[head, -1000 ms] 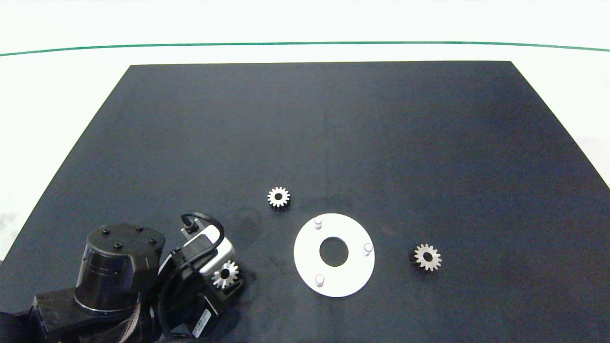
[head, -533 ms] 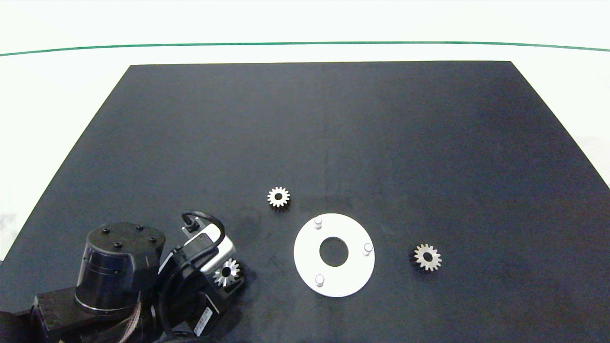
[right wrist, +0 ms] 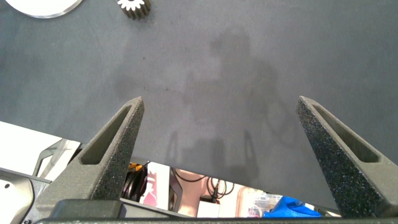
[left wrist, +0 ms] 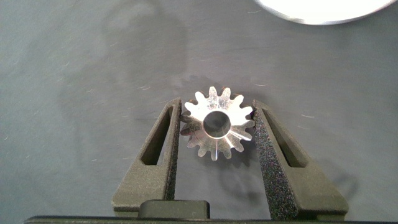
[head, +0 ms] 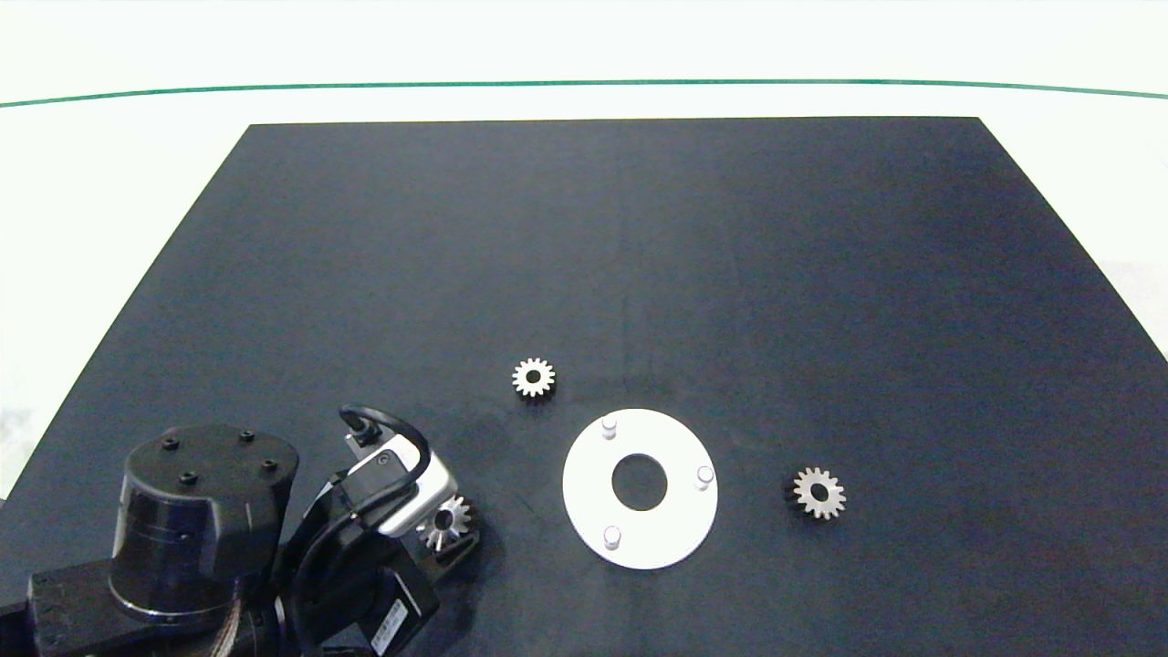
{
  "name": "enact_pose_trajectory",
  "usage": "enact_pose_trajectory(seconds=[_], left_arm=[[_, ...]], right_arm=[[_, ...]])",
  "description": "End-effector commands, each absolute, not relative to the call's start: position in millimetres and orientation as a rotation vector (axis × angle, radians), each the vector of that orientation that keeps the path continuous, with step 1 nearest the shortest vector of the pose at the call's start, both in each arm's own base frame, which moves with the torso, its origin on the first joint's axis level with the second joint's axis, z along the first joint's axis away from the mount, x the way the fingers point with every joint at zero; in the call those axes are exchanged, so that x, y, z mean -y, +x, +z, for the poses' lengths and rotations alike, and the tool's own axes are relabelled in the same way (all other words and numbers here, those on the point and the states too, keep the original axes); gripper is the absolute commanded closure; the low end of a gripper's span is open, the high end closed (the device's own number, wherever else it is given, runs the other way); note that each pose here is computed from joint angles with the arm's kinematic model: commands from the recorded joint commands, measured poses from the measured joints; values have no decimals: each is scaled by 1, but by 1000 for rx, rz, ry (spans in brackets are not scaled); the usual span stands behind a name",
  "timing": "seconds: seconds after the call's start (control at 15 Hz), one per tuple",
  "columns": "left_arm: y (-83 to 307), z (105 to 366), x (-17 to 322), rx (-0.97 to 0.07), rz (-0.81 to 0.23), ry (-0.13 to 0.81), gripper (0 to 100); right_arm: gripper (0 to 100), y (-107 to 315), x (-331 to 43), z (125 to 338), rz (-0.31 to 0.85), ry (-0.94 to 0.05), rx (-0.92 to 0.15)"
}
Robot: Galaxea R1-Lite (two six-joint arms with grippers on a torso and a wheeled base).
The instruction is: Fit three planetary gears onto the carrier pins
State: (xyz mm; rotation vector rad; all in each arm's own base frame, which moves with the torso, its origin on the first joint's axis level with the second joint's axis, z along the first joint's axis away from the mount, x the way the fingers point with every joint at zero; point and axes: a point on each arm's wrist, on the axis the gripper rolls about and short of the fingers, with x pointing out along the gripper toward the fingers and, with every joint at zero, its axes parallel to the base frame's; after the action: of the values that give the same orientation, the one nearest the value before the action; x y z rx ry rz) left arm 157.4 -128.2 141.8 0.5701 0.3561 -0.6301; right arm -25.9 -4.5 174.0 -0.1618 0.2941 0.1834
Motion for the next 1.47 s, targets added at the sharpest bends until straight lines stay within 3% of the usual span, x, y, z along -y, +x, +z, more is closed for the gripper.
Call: enact_pose_trajectory(seconds=[0.07, 0.4, 1.47], left_arm=[[150, 159, 139, -306, -684, 573, 87], [142, 189, 166, -327, -739, 642, 87], [137, 179, 227, -351, -859, 744, 87]], right_arm=[[0, -27, 5, 173, 183, -163, -288], [0, -30, 5, 178, 179, -160, -263], [0, -32, 6, 187, 175, -160, -230]])
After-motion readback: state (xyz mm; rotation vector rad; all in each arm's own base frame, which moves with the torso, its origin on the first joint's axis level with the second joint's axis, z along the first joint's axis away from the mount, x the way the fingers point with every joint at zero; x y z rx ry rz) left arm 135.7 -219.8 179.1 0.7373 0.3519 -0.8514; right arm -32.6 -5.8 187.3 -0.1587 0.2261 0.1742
